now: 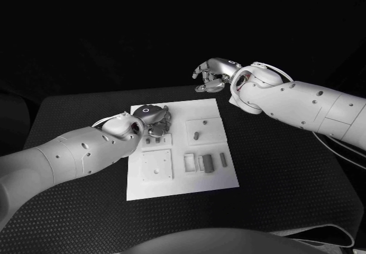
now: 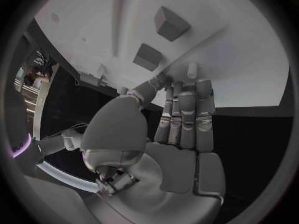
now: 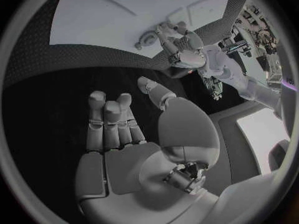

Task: Assemble the parts on the task board

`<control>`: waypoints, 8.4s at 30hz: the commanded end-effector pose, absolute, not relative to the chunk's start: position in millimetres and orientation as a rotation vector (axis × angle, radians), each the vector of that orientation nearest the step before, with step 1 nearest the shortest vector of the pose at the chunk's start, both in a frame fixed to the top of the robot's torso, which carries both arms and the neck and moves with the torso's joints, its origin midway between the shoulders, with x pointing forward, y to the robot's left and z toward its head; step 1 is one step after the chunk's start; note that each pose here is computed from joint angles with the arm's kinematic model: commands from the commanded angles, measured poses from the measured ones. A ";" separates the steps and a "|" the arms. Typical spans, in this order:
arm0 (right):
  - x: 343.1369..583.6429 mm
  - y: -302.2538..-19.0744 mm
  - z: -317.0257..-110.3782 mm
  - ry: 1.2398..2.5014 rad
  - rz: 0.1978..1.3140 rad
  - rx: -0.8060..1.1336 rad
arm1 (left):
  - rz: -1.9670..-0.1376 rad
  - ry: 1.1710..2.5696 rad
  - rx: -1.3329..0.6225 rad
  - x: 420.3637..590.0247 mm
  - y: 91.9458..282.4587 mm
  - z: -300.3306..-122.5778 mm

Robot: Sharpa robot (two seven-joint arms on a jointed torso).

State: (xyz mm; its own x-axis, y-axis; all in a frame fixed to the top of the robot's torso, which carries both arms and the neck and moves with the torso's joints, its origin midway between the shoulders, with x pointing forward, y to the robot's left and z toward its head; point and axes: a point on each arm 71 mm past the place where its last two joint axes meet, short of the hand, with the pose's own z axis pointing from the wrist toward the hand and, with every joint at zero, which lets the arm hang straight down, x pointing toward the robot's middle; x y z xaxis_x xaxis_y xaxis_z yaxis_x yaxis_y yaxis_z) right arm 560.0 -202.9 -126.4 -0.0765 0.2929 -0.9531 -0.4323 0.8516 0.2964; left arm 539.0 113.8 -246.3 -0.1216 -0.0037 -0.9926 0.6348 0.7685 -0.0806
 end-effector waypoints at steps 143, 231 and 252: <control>559.6 -210.7 -126.2 1.535 0.590 -0.115 | -0.587 1.708 0.452 537.6 159.1 -234.5; 560.0 -211.4 -126.3 1.535 0.589 -0.115 | -0.557 1.713 0.445 541.6 159.8 -238.2; 560.2 -212.0 -126.5 1.535 0.588 -0.114 | -0.550 1.702 0.430 542.1 163.0 -237.4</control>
